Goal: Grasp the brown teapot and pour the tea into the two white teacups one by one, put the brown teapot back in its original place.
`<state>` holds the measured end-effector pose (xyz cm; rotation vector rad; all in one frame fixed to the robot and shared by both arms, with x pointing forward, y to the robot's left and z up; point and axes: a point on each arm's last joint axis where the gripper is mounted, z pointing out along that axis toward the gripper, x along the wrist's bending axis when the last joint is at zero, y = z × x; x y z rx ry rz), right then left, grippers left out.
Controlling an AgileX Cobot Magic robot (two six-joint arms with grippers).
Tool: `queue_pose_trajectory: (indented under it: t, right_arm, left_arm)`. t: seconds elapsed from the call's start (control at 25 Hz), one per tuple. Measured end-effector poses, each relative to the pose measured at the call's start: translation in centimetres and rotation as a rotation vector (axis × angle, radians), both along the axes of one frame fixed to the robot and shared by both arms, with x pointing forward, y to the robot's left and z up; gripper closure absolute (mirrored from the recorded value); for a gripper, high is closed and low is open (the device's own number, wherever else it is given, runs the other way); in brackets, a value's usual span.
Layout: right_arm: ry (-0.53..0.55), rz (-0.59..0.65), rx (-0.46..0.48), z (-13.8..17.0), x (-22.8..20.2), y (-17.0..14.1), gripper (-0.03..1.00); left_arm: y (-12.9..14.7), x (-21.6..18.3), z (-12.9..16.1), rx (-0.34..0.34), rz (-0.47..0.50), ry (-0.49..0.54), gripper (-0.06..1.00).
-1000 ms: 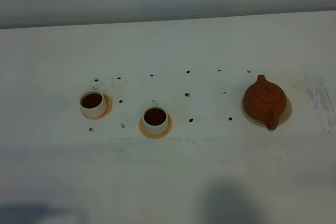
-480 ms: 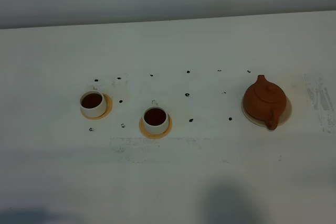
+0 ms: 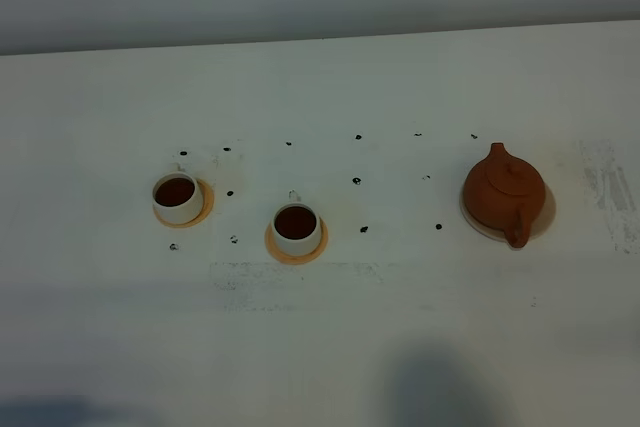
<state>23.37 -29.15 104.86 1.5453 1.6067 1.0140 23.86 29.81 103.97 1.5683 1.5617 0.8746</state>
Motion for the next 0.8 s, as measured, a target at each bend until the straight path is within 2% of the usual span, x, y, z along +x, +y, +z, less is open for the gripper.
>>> queue_pose_trajectory:
  t: [0.8]
  right_arm:
    - [0.000,0.000,0.000,0.00,0.00,0.00,0.48]
  left_arm:
    - [0.00,0.00,0.00,0.000,0.000,0.000,0.57]
